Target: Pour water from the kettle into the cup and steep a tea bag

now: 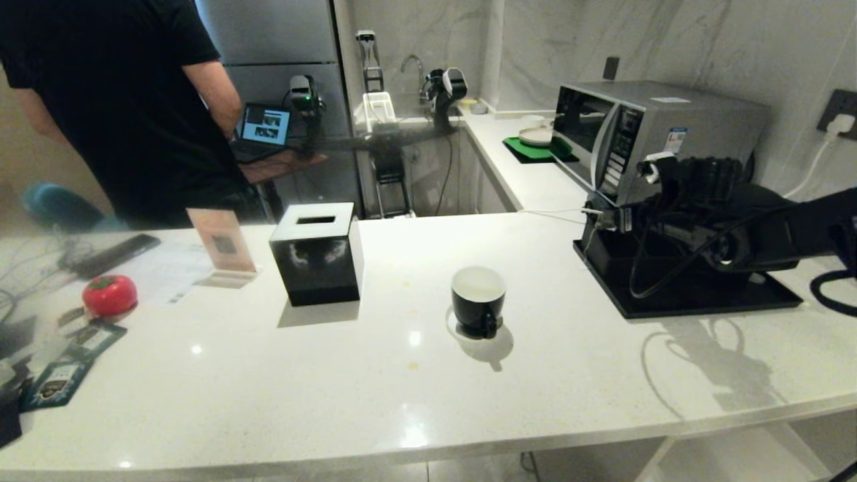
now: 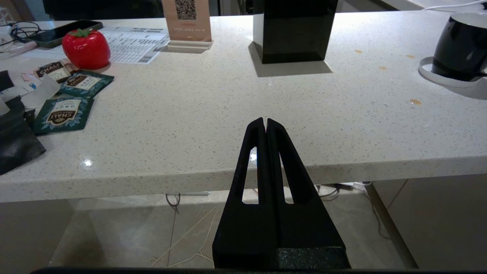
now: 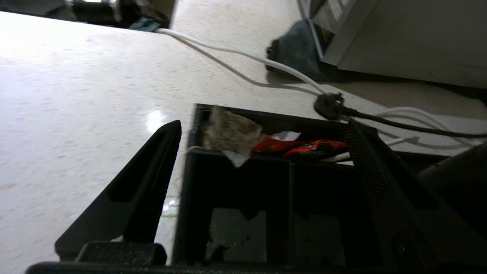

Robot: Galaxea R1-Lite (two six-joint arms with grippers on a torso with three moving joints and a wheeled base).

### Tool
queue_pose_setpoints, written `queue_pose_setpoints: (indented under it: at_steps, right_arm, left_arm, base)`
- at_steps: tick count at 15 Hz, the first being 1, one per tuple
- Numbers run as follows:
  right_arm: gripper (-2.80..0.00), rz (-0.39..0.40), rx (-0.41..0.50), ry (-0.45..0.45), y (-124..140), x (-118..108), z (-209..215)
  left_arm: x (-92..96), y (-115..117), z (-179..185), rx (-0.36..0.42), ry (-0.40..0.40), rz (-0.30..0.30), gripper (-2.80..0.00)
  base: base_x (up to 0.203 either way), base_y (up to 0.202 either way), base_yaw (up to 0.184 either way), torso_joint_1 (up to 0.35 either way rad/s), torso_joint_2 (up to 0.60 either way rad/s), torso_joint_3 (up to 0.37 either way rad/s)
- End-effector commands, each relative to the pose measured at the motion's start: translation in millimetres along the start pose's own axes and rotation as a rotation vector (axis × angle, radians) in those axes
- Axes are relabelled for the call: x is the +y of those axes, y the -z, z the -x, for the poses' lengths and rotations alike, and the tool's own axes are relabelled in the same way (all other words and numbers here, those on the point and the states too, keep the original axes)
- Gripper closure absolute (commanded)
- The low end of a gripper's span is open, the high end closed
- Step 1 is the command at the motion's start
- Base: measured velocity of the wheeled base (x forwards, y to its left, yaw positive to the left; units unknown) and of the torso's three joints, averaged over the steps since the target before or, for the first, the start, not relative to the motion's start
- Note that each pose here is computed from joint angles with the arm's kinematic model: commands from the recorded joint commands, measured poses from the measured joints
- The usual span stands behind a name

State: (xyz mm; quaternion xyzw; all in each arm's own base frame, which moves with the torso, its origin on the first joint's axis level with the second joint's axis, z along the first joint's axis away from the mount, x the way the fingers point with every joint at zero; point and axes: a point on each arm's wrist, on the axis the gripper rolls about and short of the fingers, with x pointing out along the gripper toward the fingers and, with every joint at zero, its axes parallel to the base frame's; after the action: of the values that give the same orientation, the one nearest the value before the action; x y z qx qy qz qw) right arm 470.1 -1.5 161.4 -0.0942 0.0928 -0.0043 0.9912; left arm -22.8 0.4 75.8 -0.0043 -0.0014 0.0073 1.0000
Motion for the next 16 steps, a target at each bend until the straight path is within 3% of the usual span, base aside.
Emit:
queue_pose_setpoints:
  at_steps: [1,8,16]
  right_arm:
    - [-2.8,0.0,0.019,0.023,12,0,-12]
    - [-2.8,-0.003,0.038,0.062,30,4,-33]
    - [-2.8,-0.046,0.012,0.095,30,6,-46]
  left_arm:
    - [0.0,0,0,0.001,-0.001,0.001,0.0]
    - [0.0,0,0,0.001,-0.001,0.001,0.0]
    - [0.0,0,0,0.001,-0.001,0.001,0.0]
  base:
    - [0.0,0.0,0.0,0.0,0.0,0.0]
    - [0.0,0.0,0.0,0.0,0.0,0.0]
    - [0.0,0.0,0.0,0.0,0.0,0.0]
